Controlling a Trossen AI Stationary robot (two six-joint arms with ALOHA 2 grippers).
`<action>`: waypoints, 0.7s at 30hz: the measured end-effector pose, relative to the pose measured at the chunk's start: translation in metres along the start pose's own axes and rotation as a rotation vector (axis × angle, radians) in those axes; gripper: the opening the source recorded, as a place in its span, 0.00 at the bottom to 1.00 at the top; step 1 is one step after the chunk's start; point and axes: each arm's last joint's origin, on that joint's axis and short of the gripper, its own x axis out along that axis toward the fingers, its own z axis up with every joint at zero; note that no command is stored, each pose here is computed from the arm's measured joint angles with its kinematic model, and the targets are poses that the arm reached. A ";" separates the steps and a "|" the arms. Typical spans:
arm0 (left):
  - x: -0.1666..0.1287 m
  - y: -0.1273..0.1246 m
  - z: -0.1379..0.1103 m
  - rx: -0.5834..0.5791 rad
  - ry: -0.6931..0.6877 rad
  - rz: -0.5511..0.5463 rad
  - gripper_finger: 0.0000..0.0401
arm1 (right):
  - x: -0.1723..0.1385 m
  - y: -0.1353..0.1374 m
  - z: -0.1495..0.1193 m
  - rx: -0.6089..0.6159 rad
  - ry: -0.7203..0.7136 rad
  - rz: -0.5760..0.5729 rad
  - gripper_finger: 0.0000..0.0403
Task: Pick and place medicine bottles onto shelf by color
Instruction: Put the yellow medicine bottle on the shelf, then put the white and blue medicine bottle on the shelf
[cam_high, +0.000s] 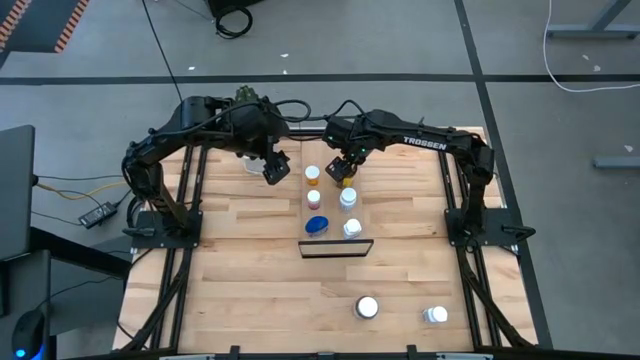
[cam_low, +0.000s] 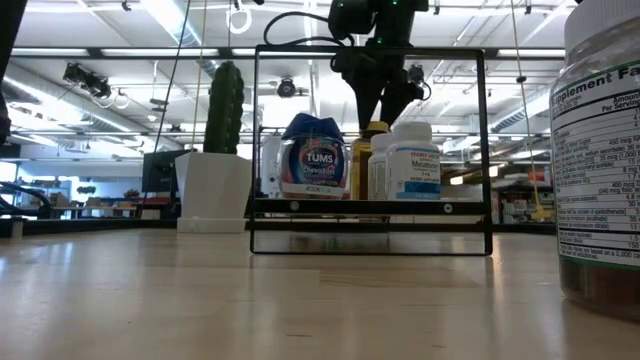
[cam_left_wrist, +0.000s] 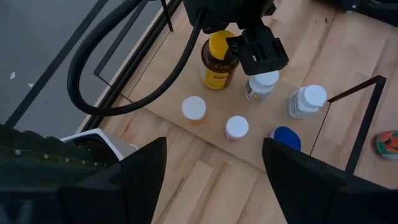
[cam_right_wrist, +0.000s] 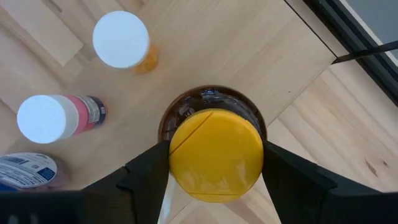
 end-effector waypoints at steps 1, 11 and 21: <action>0.000 0.000 0.000 -0.002 0.000 0.000 0.67 | 0.000 0.000 0.000 0.000 -0.002 -0.003 0.63; 0.000 0.000 0.000 -0.002 0.000 0.000 0.67 | -0.007 0.000 0.000 0.019 0.001 0.007 0.76; 0.000 -0.002 -0.001 -0.019 0.002 -0.011 0.67 | -0.066 0.001 -0.004 -0.008 0.019 0.026 0.81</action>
